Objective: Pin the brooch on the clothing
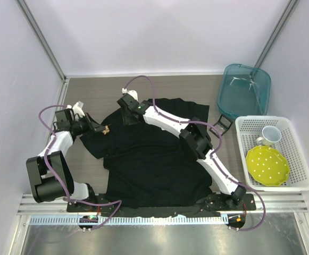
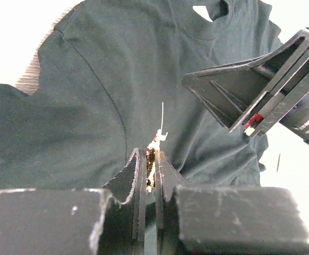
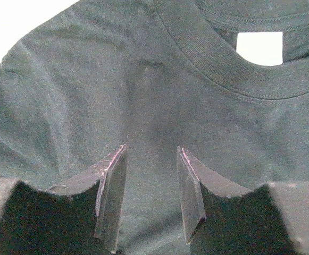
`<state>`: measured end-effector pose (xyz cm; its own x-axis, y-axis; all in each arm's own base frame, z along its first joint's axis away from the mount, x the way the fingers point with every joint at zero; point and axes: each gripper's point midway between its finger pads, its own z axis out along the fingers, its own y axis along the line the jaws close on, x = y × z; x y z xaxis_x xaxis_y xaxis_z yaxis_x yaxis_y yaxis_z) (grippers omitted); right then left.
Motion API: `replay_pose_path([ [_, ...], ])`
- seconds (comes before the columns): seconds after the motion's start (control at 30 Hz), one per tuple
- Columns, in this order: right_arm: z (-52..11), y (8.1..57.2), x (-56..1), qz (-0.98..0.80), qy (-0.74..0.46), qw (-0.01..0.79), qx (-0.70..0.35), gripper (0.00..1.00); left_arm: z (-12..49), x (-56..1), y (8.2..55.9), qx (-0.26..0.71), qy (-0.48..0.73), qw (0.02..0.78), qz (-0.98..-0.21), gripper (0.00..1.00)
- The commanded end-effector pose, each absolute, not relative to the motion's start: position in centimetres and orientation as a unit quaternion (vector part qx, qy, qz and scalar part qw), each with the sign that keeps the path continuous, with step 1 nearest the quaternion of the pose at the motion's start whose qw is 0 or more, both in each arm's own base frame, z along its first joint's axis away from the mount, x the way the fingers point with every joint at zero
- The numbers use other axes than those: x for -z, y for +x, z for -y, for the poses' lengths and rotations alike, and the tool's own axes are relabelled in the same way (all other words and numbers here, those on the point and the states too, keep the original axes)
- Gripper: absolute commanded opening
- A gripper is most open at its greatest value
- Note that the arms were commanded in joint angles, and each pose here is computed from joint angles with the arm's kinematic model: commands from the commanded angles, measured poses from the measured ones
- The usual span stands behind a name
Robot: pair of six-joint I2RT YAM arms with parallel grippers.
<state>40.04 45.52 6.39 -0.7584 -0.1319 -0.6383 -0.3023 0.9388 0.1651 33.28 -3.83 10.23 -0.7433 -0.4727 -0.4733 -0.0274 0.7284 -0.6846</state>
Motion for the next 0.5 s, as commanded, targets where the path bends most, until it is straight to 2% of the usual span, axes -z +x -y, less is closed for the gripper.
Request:
replay_pose_path([
  [0.0, -46.7, 39.7, -7.5, -0.924, -0.098, 0.344, -0.132, 0.47, 3.3, -11.4, 34.1, 0.332, -0.139, 0.36, -0.861, 0.0],
  [0.23, -46.3, 40.6, -6.7, -0.927, -0.066, 0.352, -0.111, 0.49, 3.6, -11.7, 33.9, 0.342, -0.138, 0.361, -0.857, 0.0],
  [0.3, -46.4, 41.0, -6.5, -0.928, -0.056, 0.353, -0.108, 0.53, 3.6, -11.6, 33.8, 0.342, -0.139, 0.362, -0.856, 0.0],
  [0.47, -46.3, 40.6, -4.8, -0.934, -0.052, 0.338, -0.1, 0.5, 3.6, -11.2, 33.9, 0.342, -0.143, 0.358, -0.857, 0.0],
])
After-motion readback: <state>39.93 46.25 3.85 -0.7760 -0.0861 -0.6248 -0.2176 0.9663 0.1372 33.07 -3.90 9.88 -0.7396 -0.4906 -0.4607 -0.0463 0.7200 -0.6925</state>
